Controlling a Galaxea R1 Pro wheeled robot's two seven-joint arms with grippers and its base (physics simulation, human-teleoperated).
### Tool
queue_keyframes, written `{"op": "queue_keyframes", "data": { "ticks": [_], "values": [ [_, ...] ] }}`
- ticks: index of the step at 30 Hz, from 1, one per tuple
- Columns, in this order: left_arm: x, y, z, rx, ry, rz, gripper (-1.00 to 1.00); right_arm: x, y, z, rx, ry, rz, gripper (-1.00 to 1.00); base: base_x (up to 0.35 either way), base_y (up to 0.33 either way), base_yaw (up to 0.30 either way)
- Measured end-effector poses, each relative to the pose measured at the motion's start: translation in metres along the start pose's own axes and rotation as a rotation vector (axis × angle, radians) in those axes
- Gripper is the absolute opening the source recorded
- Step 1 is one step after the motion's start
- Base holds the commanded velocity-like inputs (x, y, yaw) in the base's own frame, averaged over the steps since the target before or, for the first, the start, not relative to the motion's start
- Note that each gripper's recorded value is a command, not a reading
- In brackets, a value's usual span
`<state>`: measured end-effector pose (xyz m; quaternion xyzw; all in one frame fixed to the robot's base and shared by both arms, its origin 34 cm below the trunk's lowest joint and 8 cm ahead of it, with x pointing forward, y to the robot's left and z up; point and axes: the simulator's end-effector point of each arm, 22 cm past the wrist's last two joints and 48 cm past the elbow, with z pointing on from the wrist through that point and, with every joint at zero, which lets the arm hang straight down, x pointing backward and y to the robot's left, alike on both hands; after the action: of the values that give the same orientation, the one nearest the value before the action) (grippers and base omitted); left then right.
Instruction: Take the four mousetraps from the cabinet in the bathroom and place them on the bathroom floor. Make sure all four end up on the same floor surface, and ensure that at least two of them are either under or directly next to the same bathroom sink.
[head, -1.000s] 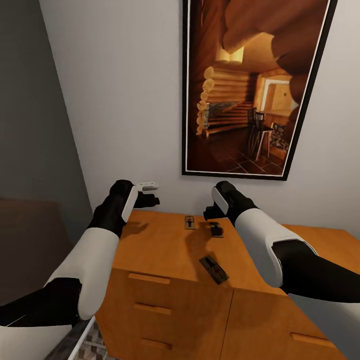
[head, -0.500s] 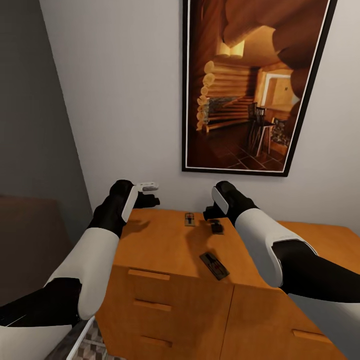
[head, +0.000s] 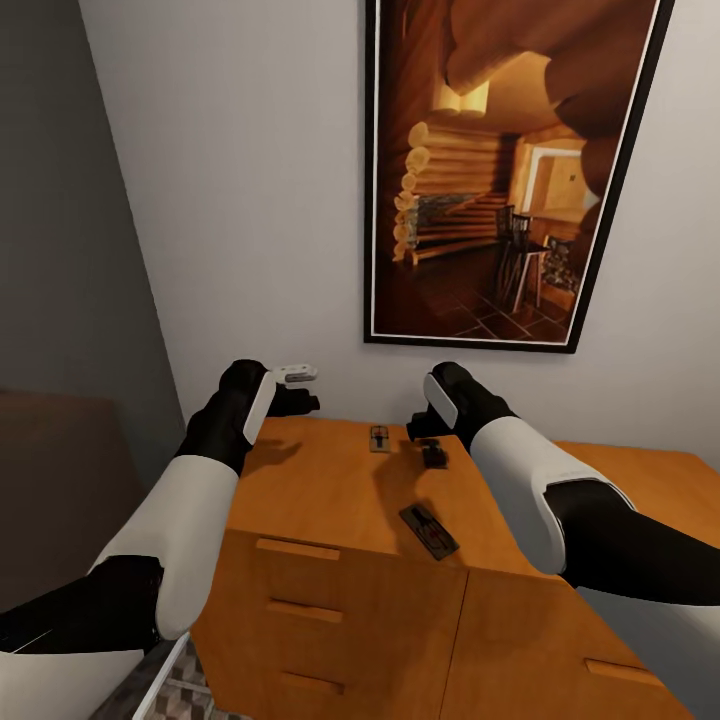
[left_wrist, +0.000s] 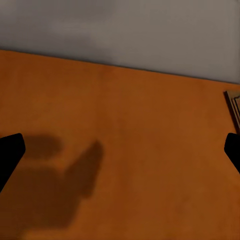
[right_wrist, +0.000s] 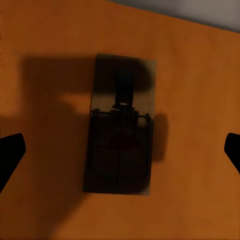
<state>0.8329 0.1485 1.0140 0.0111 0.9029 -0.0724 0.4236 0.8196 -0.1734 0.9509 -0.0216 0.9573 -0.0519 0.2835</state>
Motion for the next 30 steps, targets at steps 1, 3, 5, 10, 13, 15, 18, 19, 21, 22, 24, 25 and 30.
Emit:
{"op": "queue_keyframes", "data": {
  "ticks": [1, 3, 5, 10, 13, 15, 18, 19, 21, 22, 24, 25, 30],
  "values": [
    [0.0, 0.0, 0.0, 0.0, 0.0, 0.0, 1.0, 0.0001, 0.0002, 0.0, -0.002, 0.0, 0.002, 1.0, 0.0, 0.0, 0.0],
    [0.0, 0.0, 0.0, 0.0, 0.0, 0.0, 1.0, 0.0006, 0.0006, 0.0004, -0.009, 0.003, 0.01, 1.0, 0.0, 0.0, 0.0],
    [0.0, 0.0, 0.0, 0.0, 0.0, 0.0, 1.0, 0.0016, 0.0016, 0.0008, -0.024, 0.008, 0.026, 1.0, 0.0, 0.0, 0.0],
    [0.0, -0.0001, 0.0, 0.0, 0.0, 0.0, 1.0, 0.0048, 0.0052, 0.0023, -0.079, 0.027, 0.096, 1.0, 0.0, 0.0, 0.0],
    [0.0, -0.0001, 0.0, 0.0, 0.0, 0.0, 1.0, 0.0058, 0.0058, 0.0027, -0.094, 0.033, 0.119, 1.0, 0.0, 0.0, 0.0],
    [0.0, -0.0001, 0.0, 0.0, 0.0, 0.0, 1.0, 0.0063, 0.0052, 0.0029, -0.095, 0.035, 0.127, 1.0, 0.0, 0.0, 0.0],
    [0.0, -0.0001, 0.0, 0.0, 0.0, 0.0, 1.0, 0.007, 0.0038, 0.0032, -0.093, 0.039, 0.139, 1.0, 0.0, 0.0, 0.0],
    [0.0, 0.0, 0.0, 0.0, 0.0, 0.0, 1.0, 0.0072, 0.0036, 0.0033, -0.093, 0.039, 0.141, 1.0, 0.0, 0.0, 0.0],
    [0.0, 0.0, 0.0, 0.0, 0.0, 0.0, 1.0, 0.0074, 0.0033, 0.0034, -0.093, 0.041, 0.144, 1.0, 0.0, 0.0, 0.0],
    [0.0, 0.0, 0.0, 0.0, 0.0, 0.0, 1.0, 0.0075, 0.0032, 0.0034, -0.093, 0.041, 0.145, 1.0, 0.0, 0.0, 0.0],
    [0.0, 0.0, 0.0, 0.0, 0.0, 0.0, 1.0, 0.0074, 0.0029, 0.0034, -0.092, 0.041, 0.146, 1.0, 0.0, 0.0, 0.0],
    [-0.0001, 0.0, -0.0001, 0.0, 0.0, 0.0, 1.0, 0.0074, 0.0028, 0.0033, -0.092, 0.041, 0.146, 1.0, 0.0, 0.0, 0.0],
    [-0.0004, 0.0, -0.0002, -0.001, -0.001, 0.001, 1.0, 0.0074, 0.0017, 0.0035, -0.091, 0.041, 0.149, 1.0, 0.0, 0.0, 0.0]
  ]
}}
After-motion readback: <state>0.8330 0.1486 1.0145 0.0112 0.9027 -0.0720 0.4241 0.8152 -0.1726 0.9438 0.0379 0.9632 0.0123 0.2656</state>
